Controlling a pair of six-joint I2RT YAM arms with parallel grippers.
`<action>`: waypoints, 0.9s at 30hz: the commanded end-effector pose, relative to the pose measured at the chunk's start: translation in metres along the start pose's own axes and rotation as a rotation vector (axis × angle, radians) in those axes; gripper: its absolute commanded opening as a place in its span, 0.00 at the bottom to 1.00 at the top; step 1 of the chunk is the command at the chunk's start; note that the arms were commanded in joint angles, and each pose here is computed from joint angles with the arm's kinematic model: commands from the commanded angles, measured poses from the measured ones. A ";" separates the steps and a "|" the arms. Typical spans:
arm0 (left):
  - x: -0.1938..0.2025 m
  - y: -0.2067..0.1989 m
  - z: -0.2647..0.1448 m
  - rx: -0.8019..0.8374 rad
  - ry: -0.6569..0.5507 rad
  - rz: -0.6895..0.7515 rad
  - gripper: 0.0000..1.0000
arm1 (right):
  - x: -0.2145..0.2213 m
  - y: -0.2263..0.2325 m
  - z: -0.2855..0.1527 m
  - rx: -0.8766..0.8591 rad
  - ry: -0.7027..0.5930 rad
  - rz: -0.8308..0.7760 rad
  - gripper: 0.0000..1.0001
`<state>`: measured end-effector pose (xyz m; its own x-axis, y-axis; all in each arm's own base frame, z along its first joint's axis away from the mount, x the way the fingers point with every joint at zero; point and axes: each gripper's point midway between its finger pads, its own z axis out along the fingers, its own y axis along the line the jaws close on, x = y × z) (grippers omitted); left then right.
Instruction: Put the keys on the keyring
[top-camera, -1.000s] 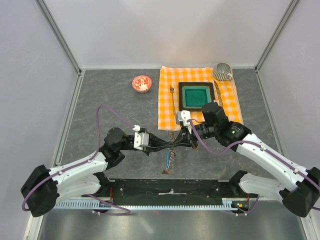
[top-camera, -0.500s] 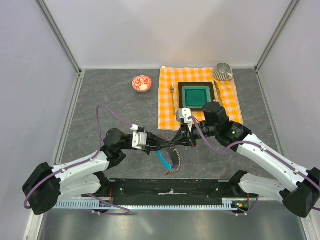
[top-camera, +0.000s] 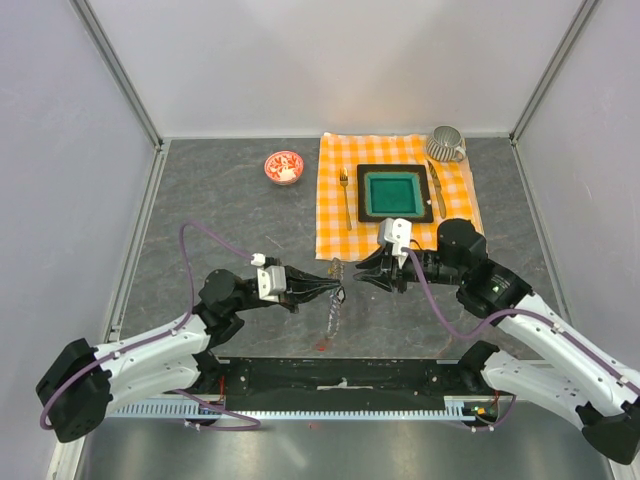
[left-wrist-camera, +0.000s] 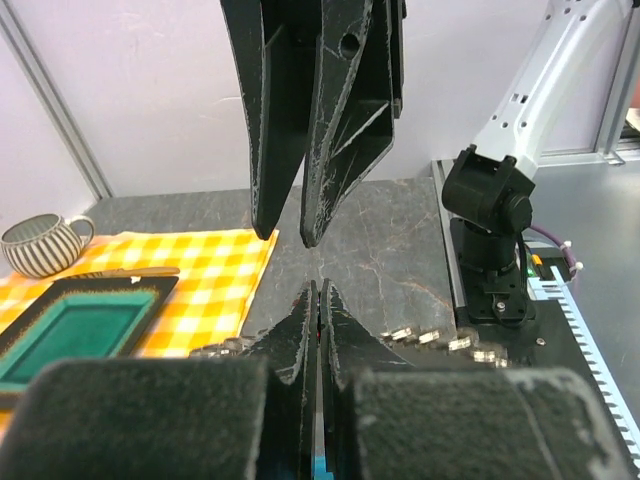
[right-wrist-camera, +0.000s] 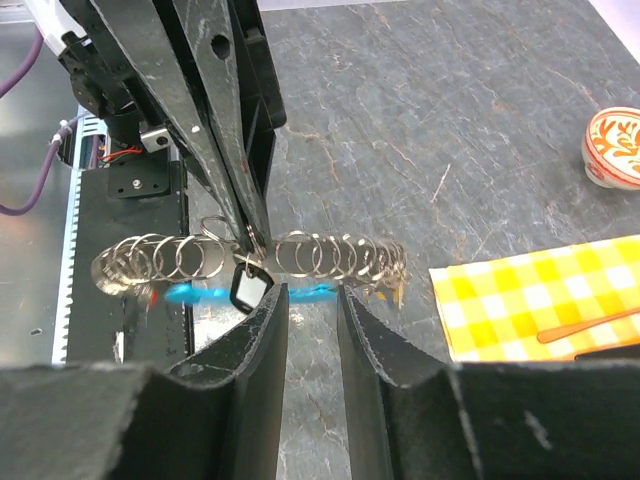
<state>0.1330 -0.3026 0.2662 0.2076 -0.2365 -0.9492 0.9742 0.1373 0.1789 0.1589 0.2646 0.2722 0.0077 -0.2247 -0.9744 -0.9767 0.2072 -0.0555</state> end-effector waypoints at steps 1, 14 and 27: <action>-0.021 0.010 0.003 -0.050 -0.091 0.067 0.02 | -0.007 0.004 0.009 -0.058 -0.048 -0.040 0.33; -0.023 0.012 0.003 -0.065 -0.142 0.047 0.02 | 0.010 0.010 0.023 -0.118 -0.067 0.001 0.32; -0.023 0.008 0.005 -0.042 -0.155 0.031 0.02 | -0.002 0.018 0.026 -0.179 -0.127 -0.006 0.31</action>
<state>0.1425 -0.3047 0.2663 0.2102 -0.2904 -0.9335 0.9700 0.1814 0.1620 0.1545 0.2888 0.2520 -0.0092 -0.1629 -0.9866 -0.9961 0.0885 -0.0053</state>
